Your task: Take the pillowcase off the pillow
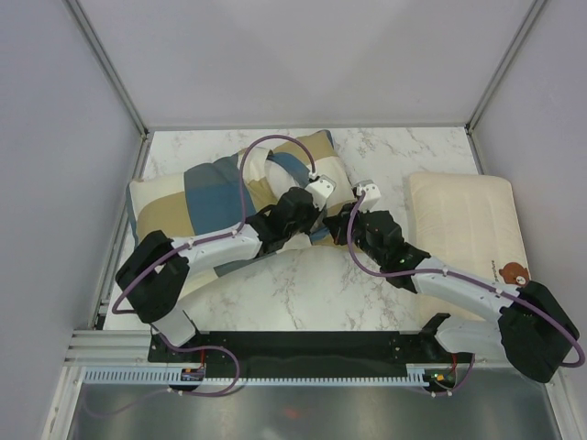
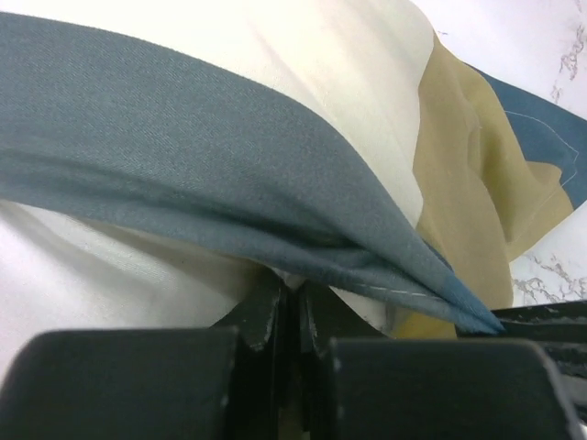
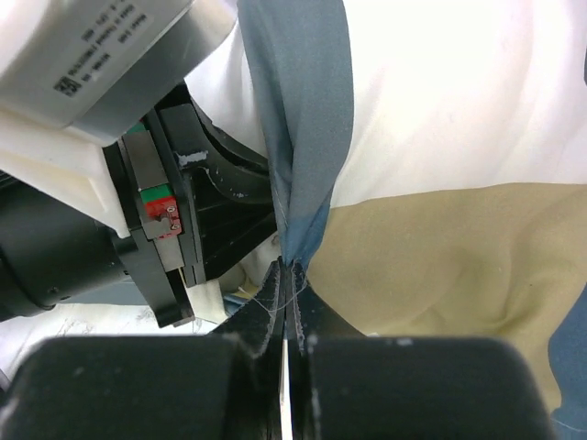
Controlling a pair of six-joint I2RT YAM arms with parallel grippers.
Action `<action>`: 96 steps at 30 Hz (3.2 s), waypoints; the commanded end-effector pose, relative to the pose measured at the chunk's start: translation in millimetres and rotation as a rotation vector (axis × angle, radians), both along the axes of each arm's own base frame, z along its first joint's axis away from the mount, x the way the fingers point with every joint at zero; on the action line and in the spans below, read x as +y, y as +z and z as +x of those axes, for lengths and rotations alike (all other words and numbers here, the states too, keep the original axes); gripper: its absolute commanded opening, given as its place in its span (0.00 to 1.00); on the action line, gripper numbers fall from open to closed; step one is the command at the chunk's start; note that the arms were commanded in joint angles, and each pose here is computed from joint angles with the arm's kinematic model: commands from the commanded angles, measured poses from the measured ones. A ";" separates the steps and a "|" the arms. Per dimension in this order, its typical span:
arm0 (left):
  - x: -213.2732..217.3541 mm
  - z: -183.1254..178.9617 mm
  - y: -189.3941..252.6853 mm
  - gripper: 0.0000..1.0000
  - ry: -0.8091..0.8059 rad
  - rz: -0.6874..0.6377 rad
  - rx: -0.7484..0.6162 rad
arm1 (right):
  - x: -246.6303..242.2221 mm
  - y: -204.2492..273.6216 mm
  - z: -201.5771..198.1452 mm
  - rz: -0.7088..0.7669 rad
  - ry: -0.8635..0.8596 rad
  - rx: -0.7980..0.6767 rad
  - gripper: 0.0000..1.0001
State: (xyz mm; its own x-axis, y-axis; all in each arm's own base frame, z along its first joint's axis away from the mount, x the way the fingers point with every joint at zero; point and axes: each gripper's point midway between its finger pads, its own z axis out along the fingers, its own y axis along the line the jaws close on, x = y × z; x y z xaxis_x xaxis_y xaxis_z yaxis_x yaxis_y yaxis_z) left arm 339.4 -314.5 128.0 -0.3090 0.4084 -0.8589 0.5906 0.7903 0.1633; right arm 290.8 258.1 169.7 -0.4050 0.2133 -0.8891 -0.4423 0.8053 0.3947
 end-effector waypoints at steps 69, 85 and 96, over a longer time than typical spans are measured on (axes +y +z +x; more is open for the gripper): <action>116.7 -31.7 144.9 0.02 -0.049 -0.367 0.074 | 120.3 78.9 -0.3 0.161 0.156 -0.032 0.71; 121.3 -30.9 144.5 0.02 -0.035 -0.344 0.064 | 86.4 14.4 33.6 -0.056 -0.111 0.051 0.00; 155.7 -15.3 142.4 0.02 0.138 -0.281 0.020 | -31.9 -28.9 49.3 -0.116 -0.313 0.165 0.00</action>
State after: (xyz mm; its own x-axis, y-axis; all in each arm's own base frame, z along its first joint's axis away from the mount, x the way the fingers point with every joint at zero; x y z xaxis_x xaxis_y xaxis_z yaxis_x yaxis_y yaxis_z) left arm 305.5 -189.8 229.2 -0.4851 0.1438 -0.8626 0.5620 0.8070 -0.1815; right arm 311.5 318.1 194.3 -0.4889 0.2945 -0.8211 -0.3851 0.7717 0.5061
